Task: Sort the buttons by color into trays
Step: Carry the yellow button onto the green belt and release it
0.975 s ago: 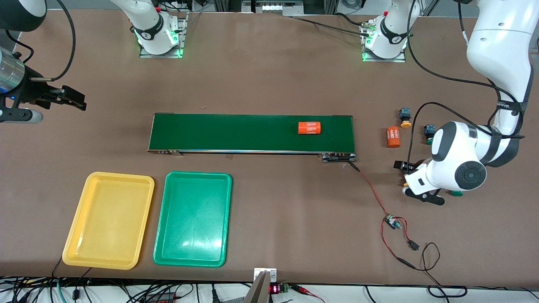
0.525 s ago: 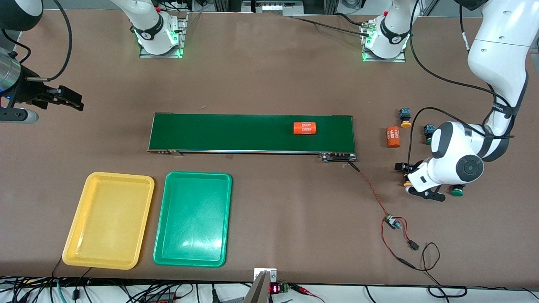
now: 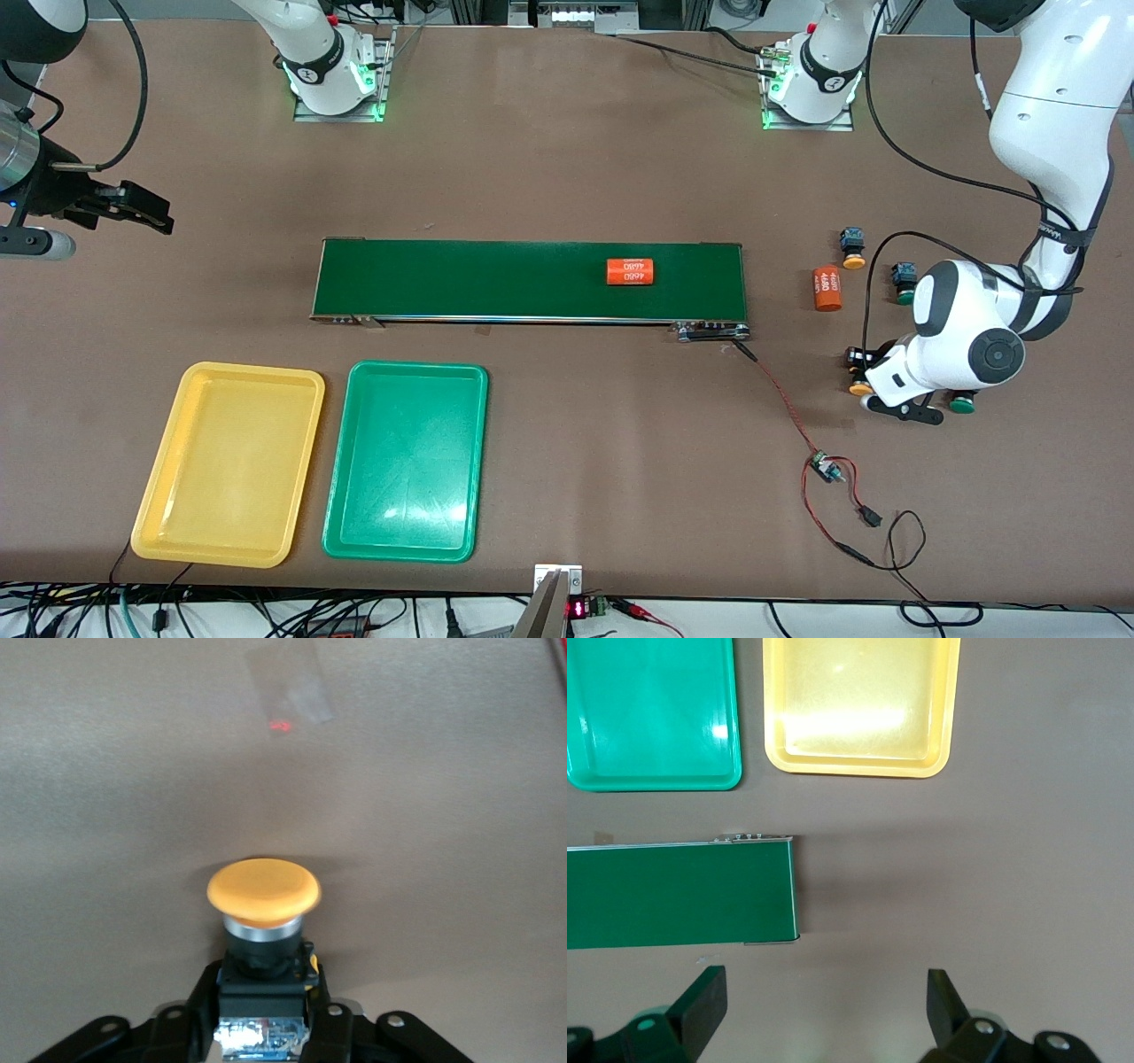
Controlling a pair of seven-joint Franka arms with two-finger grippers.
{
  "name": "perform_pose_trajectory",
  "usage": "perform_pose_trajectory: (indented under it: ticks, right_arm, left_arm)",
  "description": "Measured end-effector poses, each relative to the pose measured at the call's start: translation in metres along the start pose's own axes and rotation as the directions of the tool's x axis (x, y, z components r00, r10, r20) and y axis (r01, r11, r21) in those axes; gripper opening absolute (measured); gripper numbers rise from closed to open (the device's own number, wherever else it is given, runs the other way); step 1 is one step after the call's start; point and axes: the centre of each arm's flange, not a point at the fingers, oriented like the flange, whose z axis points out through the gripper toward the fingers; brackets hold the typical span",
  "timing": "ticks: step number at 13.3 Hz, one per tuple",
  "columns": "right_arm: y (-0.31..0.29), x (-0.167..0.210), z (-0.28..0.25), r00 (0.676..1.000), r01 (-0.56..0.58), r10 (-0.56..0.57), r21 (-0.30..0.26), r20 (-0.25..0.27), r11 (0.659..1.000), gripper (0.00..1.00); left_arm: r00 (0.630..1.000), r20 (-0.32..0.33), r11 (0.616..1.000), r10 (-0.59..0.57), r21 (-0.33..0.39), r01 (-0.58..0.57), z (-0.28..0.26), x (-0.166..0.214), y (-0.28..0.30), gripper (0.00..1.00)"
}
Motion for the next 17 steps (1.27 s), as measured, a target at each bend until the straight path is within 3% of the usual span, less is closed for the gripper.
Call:
perform_pose_trajectory:
  ticks: [2, 5, 8, 9, 12, 17]
  right_arm:
    - [0.000, 0.001, 0.001, 1.000, -0.006, 0.006, 0.000, 0.002, 1.000, 1.00]
    - [-0.001, 0.003, 0.004, 1.000, -0.007, 0.007, -0.001, 0.007, 1.000, 1.00]
    - [-0.001, 0.003, 0.004, 1.000, -0.008, 0.008, -0.001, 0.006, 1.000, 1.00]
    - [-0.001, 0.003, 0.003, 1.000, -0.008, 0.008, -0.001, 0.005, 1.000, 1.00]
    - [-0.001, 0.003, 0.003, 1.000, -0.008, 0.008, -0.001, 0.005, 1.000, 1.00]
    - [-0.001, 0.003, 0.003, 1.000, -0.008, 0.008, -0.001, 0.005, 1.000, 1.00]
  left_arm:
    - [1.000, 0.011, 1.000, 0.007, -0.003, -0.007, -0.013, 0.002, 0.013, 0.41]
    - [0.994, 0.109, 1.000, 0.012, -0.011, -0.011, -0.055, -0.001, 0.050, 0.41]
    - [0.981, 0.192, 0.999, 0.034, -0.042, -0.027, -0.107, -0.007, 0.133, 0.41]
    - [0.977, 0.212, 0.997, 0.002, -0.076, 0.015, -0.117, -0.011, 0.165, 0.41]
    - [0.954, 0.290, 0.981, -0.079, -0.150, 0.126, -0.116, -0.021, 0.219, 0.41]
    - [0.947, 0.310, 0.986, -0.084, -0.114, 0.125, -0.080, -0.036, 0.302, 0.41]
